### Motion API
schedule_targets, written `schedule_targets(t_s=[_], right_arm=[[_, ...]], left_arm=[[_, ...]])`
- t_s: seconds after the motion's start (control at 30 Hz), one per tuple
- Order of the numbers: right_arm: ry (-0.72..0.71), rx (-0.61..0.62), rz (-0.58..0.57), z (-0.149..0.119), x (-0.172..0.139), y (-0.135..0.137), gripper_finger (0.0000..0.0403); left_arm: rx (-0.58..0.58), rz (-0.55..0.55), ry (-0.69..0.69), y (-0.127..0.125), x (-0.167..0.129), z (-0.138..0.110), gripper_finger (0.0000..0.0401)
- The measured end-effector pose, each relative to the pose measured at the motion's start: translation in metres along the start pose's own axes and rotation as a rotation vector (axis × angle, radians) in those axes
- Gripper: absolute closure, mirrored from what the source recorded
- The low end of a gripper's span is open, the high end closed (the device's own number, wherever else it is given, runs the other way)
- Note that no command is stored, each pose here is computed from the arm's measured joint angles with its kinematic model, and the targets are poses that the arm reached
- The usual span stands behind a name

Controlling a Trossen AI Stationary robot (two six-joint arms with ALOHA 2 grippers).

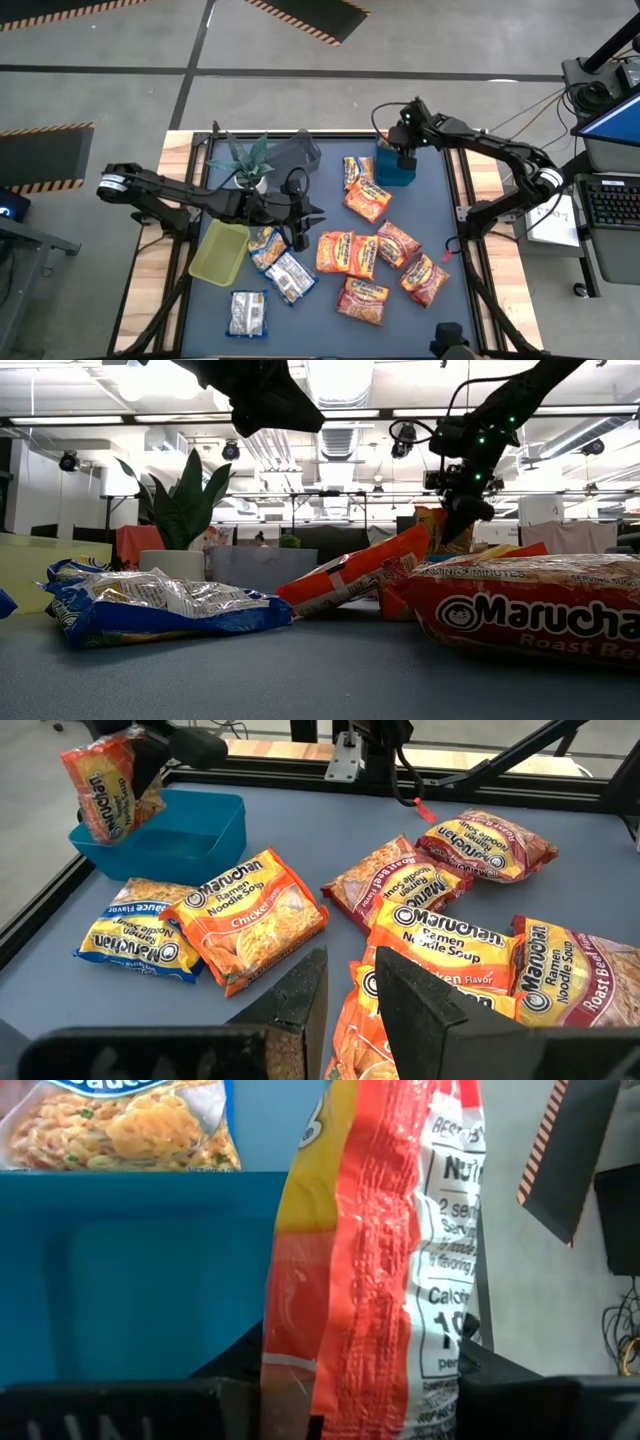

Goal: Sort Maruchan noodles
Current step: Put the orange noodle pack into blue bin

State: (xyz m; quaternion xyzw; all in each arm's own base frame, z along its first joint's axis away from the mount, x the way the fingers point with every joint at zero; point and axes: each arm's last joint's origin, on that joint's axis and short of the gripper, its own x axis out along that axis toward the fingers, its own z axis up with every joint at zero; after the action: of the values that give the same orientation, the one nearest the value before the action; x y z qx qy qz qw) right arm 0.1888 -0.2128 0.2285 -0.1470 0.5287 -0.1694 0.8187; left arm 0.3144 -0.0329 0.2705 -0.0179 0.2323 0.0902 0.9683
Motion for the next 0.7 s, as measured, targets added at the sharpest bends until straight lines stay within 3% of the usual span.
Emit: schedule_targets(t_s=[0.7], right_arm=[[-0.040,-0.012,-0.044,-0.017,0.023,0.018,0.0282]], left_arm=[[0.005,-0.001,0.000,0.000,0.000,0.000,0.0331]])
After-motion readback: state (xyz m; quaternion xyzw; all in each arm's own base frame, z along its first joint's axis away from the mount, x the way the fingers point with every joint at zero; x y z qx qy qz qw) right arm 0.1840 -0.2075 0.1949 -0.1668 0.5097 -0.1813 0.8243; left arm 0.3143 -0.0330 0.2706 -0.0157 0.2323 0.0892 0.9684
